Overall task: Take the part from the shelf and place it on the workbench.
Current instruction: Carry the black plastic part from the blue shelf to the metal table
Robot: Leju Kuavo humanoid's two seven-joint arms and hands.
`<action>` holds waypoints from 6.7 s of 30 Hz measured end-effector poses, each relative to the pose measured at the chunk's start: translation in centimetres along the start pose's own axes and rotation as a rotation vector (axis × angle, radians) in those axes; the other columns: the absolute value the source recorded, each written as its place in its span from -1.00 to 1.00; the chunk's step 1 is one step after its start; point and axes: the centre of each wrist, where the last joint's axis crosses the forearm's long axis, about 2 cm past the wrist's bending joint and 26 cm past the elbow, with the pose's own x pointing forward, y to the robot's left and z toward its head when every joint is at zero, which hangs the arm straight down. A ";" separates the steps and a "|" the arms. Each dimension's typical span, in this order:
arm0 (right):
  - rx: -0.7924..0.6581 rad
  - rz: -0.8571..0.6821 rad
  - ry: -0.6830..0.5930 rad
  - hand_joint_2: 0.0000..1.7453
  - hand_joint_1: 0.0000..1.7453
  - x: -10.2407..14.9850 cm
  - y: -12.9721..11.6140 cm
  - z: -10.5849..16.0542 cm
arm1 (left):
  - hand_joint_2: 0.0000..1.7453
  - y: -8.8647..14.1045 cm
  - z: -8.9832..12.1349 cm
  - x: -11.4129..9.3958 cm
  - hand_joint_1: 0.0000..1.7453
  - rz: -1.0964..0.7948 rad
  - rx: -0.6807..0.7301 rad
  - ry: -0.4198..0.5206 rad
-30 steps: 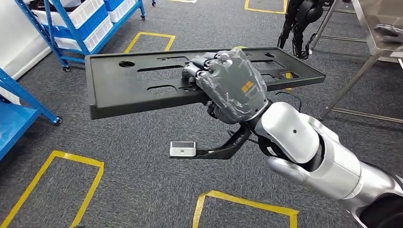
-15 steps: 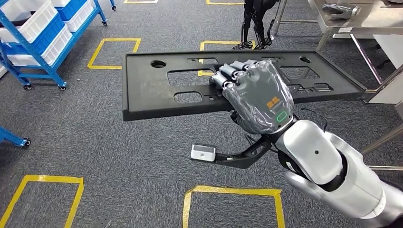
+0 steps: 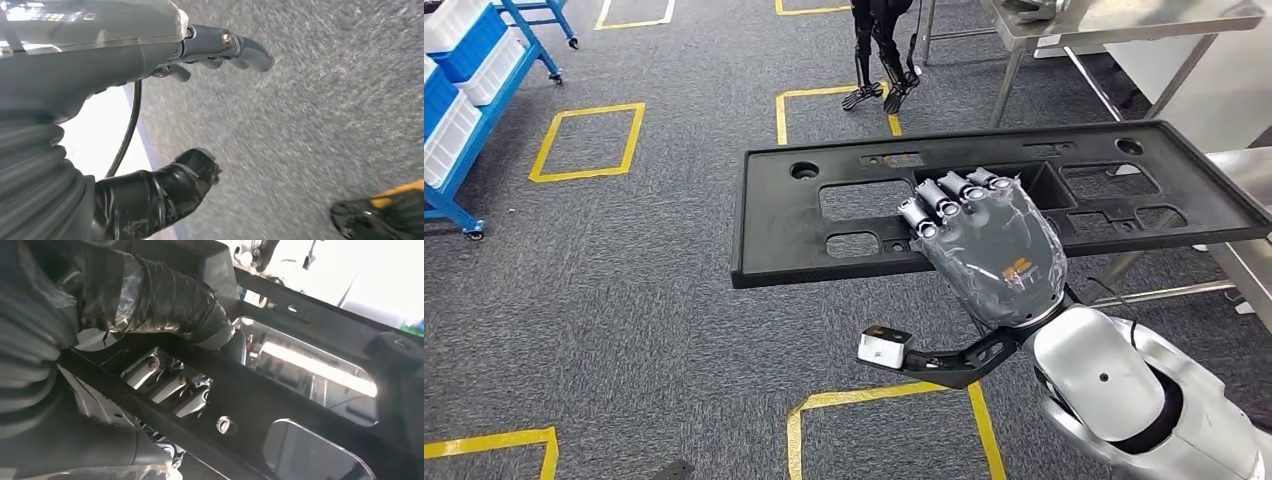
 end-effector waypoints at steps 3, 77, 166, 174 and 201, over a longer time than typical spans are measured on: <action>0.004 0.019 -0.001 1.00 1.00 -0.1 -0.1 0.4 | 1.00 -0.3 0.0 0.4 -1.00 -0.022 -0.001 -0.007; 0.395 0.377 0.478 1.00 1.00 -15.6 4.0 -3.7 | 1.00 1.2 1.8 5.1 -1.00 -0.120 0.007 -0.082; 0.392 0.165 0.096 1.00 1.00 -3.3 8.3 -9.8 | 1.00 1.9 2.7 9.1 -1.00 -0.157 0.000 -0.205; 0.392 0.165 0.097 1.00 1.00 -3.3 8.3 -9.8 | 1.00 2.0 2.7 9.1 -1.00 -0.158 0.001 -0.207; 0.415 0.143 0.087 1.00 1.00 -3.7 8.5 -9.5 | 1.00 2.1 2.6 8.9 -1.00 -0.144 -0.005 -0.219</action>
